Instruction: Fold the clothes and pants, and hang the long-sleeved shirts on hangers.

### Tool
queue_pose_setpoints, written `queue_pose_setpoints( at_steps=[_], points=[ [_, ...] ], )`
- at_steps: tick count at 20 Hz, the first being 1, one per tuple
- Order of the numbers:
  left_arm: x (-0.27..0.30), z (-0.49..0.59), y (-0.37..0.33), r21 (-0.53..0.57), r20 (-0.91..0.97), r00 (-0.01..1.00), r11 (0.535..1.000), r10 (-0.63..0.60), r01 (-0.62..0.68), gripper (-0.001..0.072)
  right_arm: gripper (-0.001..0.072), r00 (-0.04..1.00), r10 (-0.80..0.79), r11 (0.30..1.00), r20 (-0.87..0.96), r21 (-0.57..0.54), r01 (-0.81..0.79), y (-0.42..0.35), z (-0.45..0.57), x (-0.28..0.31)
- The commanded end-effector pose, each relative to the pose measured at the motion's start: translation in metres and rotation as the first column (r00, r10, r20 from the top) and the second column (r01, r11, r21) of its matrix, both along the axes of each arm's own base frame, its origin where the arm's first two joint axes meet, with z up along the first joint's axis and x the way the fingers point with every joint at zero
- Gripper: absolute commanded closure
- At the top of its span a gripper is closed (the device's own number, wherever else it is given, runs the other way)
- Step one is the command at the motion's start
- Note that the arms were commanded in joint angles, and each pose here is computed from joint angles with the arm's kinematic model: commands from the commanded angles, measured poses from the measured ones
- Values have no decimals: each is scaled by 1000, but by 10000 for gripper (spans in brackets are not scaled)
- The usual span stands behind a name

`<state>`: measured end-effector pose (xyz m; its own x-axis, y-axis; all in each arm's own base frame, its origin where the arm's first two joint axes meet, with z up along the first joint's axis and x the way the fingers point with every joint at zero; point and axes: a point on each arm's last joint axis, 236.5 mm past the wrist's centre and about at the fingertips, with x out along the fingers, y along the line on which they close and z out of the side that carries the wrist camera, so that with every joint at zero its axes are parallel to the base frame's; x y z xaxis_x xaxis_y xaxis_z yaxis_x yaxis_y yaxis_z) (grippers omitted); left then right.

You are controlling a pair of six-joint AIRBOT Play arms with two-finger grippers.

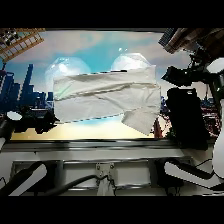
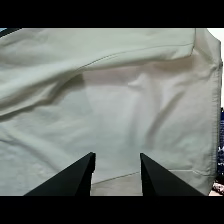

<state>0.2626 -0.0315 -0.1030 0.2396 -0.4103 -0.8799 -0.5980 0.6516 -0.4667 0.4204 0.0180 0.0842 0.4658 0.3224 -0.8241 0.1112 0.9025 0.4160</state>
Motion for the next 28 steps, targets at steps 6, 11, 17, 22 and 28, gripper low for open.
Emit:
queue_pose_setpoints(
  at_steps=[6, 11, 17, 22, 28],
  points=[
    [16, -9, -2, -39, 15, 998, 997, 68, -68, 497, 378, 1000, -7, 1000, 14, -5, 7, -2, 1, 3],
    [24, 4, -15, -103, 70, 997, 994, 39, -32, 703, 378, 1000, -4, 999, -2, -36, 4, -8, -3, -1],
    [43, 37, 44, -44, 195, 975, 994, 110, -103, 705, 378, 972, -103, 989, -214, -127, 77, -50, -69, -52],
    [41, 37, 83, 6, 202, 962, 982, 182, -187, 705, 378, 951, -123, 991, -285, -81, 104, -32, -123, -94],
    [42, 35, 87, 17, 209, 960, 981, 184, -192, 705, 348, 932, -110, 989, -344, 58, 139, 4, -171, -125]
  ],
)
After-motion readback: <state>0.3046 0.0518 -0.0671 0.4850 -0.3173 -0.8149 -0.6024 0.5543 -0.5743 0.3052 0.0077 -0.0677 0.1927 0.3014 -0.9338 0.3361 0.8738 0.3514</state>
